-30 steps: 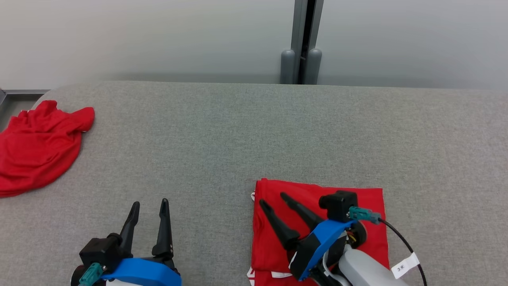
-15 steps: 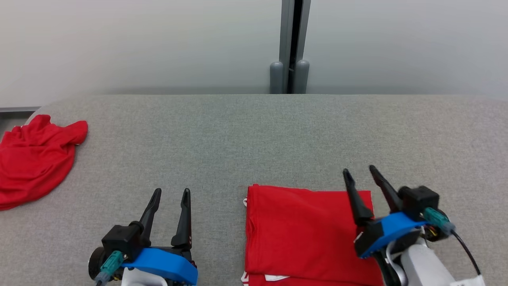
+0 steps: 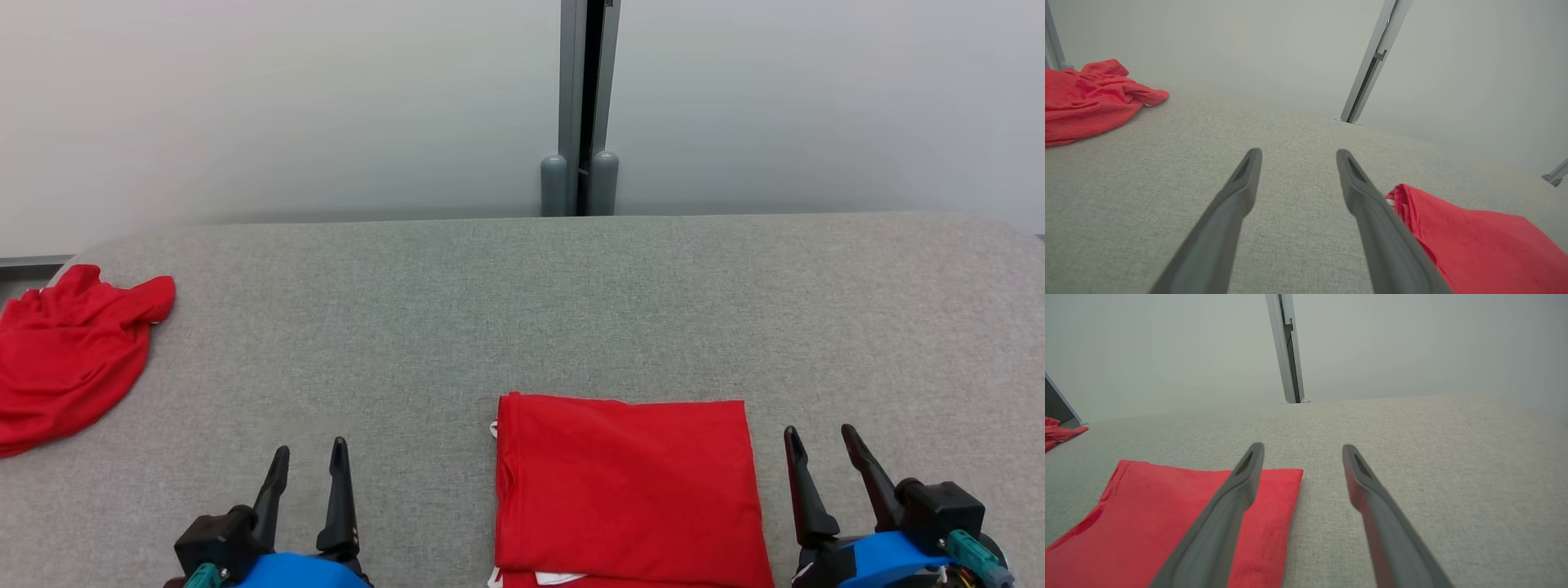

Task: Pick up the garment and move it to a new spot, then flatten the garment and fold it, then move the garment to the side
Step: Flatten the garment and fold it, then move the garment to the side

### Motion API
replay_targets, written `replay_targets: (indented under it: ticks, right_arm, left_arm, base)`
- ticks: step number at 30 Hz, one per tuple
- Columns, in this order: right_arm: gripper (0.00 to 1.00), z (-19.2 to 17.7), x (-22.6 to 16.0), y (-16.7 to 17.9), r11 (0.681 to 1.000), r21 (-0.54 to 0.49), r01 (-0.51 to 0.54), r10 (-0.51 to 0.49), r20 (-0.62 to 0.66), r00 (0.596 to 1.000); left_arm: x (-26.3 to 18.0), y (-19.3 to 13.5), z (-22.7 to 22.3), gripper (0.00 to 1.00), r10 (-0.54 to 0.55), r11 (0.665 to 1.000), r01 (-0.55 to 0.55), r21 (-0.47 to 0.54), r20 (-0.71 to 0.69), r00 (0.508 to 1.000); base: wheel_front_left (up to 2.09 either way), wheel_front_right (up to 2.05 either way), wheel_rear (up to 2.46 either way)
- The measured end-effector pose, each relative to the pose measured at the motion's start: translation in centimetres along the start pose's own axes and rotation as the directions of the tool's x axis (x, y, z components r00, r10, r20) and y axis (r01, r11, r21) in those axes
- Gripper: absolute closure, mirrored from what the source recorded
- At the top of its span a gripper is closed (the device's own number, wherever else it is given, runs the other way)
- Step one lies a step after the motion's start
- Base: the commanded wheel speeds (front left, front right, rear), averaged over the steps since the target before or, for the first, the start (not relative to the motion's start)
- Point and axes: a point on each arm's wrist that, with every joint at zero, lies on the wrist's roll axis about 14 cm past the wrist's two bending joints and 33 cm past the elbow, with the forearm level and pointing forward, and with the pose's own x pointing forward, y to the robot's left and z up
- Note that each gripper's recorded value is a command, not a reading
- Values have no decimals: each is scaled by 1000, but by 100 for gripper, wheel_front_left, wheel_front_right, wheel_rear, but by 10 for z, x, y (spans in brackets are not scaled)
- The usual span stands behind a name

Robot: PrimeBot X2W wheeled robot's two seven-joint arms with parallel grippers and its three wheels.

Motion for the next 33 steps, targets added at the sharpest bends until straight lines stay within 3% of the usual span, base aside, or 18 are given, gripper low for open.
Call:
replay_targets:
  ticks: [26,33]
  right_arm:
    - [0,-11,-5,4,1000,-10,-12,12,-34,999]
    - [0,-2,11,9,998,-51,-38,36,-38,999]
  left_arm:
    - [-5,12,-6,0,30,999,-29,20,-4,1000]
    - [-4,14,-4,0,30,999,-30,35,3,1000]
  base:
    - [0,0,0]
    - [0,0,0]
